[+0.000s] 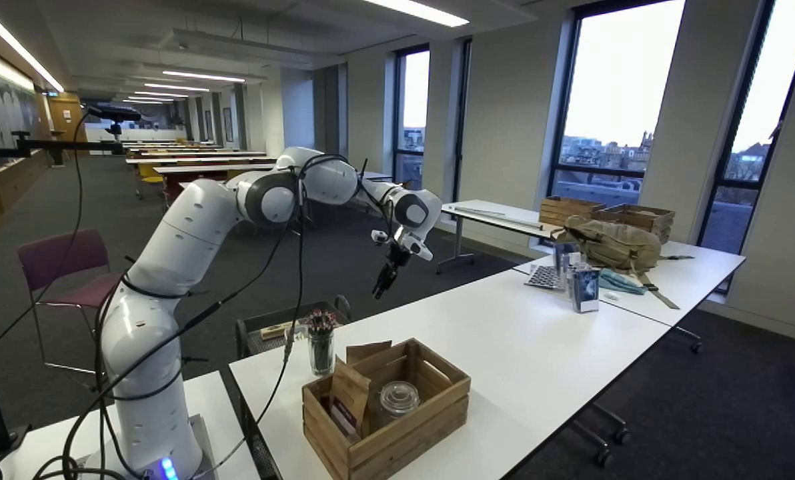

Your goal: Remove the brown bags from the box then put them back inside

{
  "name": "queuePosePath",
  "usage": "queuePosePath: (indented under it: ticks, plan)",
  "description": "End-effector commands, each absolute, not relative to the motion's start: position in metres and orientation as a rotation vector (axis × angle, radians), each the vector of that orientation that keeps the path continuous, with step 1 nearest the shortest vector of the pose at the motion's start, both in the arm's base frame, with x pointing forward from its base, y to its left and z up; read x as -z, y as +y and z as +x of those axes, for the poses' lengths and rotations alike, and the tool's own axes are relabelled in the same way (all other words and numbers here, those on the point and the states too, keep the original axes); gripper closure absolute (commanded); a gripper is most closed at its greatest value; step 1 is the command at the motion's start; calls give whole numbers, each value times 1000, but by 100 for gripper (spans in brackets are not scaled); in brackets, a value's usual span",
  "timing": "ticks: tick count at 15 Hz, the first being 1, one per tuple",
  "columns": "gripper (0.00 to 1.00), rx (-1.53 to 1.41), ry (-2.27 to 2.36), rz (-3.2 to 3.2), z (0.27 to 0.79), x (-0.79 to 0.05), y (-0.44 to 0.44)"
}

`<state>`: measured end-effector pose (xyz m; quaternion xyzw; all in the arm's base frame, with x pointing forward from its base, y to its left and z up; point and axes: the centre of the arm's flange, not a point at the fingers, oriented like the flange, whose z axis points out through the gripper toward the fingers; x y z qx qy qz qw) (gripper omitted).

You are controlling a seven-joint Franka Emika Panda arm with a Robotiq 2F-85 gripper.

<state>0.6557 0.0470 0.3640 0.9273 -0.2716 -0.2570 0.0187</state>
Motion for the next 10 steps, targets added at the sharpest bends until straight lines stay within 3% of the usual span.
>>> queuePosePath:
  ticks: [1, 2, 6, 10]
  plan:
    - [5, 655, -878, 2863, 637, -421, 9]
    - [1, 622, -920, 2850, 631, -434, -8]
    - [0, 573, -1122, 2790, 611, -457, -80]
    - [0, 732, -1282, 2720, 584, -424, -144]
